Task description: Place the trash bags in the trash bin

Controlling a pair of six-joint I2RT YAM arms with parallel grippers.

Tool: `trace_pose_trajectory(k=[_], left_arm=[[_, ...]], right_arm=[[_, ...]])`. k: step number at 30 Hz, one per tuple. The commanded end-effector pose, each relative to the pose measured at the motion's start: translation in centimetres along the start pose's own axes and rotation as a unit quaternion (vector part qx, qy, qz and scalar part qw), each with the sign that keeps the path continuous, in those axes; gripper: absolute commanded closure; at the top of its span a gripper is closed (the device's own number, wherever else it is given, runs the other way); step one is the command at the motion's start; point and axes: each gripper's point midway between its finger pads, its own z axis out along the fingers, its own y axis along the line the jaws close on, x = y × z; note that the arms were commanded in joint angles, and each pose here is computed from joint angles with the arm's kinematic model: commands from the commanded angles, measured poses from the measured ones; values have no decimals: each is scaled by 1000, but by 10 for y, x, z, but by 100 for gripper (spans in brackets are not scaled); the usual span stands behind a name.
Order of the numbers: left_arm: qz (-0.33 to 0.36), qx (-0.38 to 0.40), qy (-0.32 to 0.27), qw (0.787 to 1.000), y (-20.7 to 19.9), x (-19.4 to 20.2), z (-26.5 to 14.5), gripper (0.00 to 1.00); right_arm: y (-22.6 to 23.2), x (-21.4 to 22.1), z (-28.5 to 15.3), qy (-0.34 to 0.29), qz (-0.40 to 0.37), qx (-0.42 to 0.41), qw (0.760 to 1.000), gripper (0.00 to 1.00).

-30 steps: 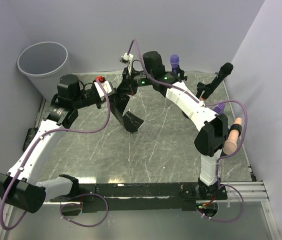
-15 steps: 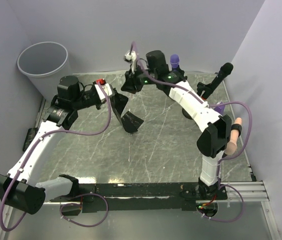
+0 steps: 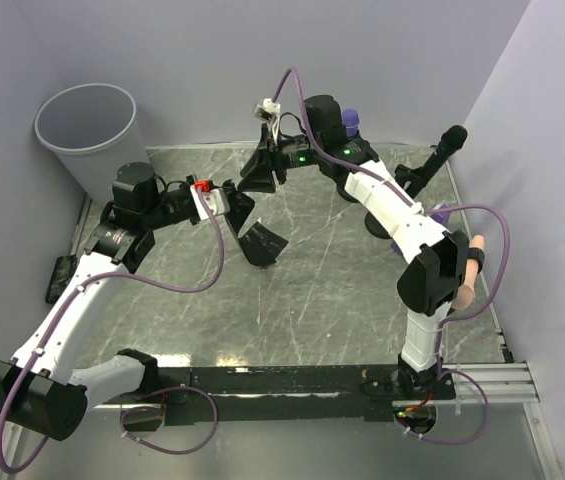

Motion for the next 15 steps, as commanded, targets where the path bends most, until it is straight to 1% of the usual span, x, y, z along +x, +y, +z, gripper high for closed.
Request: trace_pose_trajectory(k=[1, 3, 11, 15], left_arm=[[35, -12, -43, 998, 13, -33, -5, 99], [35, -8, -46, 998, 12, -35, -5, 99], [35, -9, -57, 998, 13, -45, -5, 99], [34, -13, -58, 998, 14, -46, -6, 99]], right_arm=[[22, -17, -2, -19, -22, -51, 998, 39], [25, -20, -1, -24, -21, -63, 998, 39], [17, -16, 10, -16, -43, -53, 998, 41], [17, -12, 14, -11, -52, -61, 997, 45]])
